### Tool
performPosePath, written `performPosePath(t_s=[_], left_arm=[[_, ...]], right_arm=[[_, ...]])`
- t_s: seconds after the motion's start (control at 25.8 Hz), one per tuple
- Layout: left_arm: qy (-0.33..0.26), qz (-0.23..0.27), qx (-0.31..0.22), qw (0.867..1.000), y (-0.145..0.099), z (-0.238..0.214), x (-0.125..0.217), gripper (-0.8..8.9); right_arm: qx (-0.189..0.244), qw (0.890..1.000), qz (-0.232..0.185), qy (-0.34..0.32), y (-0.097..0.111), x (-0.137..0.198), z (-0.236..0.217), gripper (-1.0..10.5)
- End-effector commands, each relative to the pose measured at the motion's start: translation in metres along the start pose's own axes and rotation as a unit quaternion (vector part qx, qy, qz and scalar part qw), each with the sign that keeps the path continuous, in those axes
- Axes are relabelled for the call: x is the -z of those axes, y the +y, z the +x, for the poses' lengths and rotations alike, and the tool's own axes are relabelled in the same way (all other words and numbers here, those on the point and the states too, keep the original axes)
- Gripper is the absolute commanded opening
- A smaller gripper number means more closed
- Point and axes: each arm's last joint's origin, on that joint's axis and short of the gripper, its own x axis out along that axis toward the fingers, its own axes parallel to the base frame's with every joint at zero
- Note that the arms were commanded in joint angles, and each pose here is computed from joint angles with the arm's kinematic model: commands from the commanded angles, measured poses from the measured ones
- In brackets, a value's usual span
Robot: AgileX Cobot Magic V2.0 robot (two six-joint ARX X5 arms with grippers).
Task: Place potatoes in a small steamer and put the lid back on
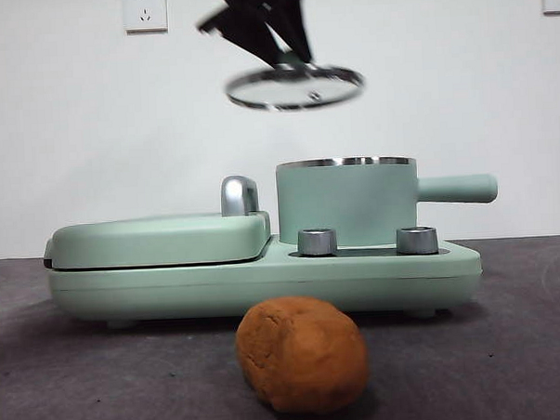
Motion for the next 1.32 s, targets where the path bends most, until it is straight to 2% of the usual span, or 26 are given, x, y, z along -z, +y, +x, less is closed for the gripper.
performPosePath(t_s=[0.04, 0.15, 0.39, 0.5, 0.66, 0.89, 1.01, 1.32], left_arm=[[-0.038, -0.005, -0.015, 0.999, 0.012, -0.033, -0.010, 0.16], [-0.042, -0.028, -0.042, 0.998, 0.034, -0.058, -0.006, 0.16], [-0.048, -0.062, -0.087, 0.993, 0.070, -0.090, 0.002, 0.16], [-0.043, -0.073, -0.096, 0.992, 0.079, -0.093, 0.005, 0.16], [-0.038, -0.081, -0.103, 0.991, 0.086, -0.096, 0.008, 0.16], [-0.032, -0.087, -0.108, 0.990, 0.091, -0.098, 0.011, 0.16], [-0.026, -0.089, -0.107, 0.990, 0.091, -0.098, 0.012, 0.16], [-0.026, -0.089, -0.107, 0.990, 0.091, -0.097, 0.012, 0.16]], right_arm=[[0.007, 0.999, 0.009, 0.030, 0.004, -0.007, 0.015, 4.9], [0.011, 0.996, 0.007, 0.089, 0.013, -0.007, 0.046, 4.9], [-0.008, 0.981, -0.024, 0.190, 0.048, 0.007, 0.121, 4.9], [-0.017, 0.973, -0.034, 0.229, 0.059, 0.017, 0.145, 4.9], [-0.003, 0.961, -0.058, 0.271, 0.070, 0.027, 0.174, 4.9], [0.015, 0.943, -0.083, 0.323, 0.074, 0.038, 0.213, 4.9], [0.030, 0.938, -0.098, 0.332, 0.073, 0.043, 0.231, 4.9], [0.035, 0.925, -0.125, 0.358, 0.065, 0.057, 0.259, 4.9]])
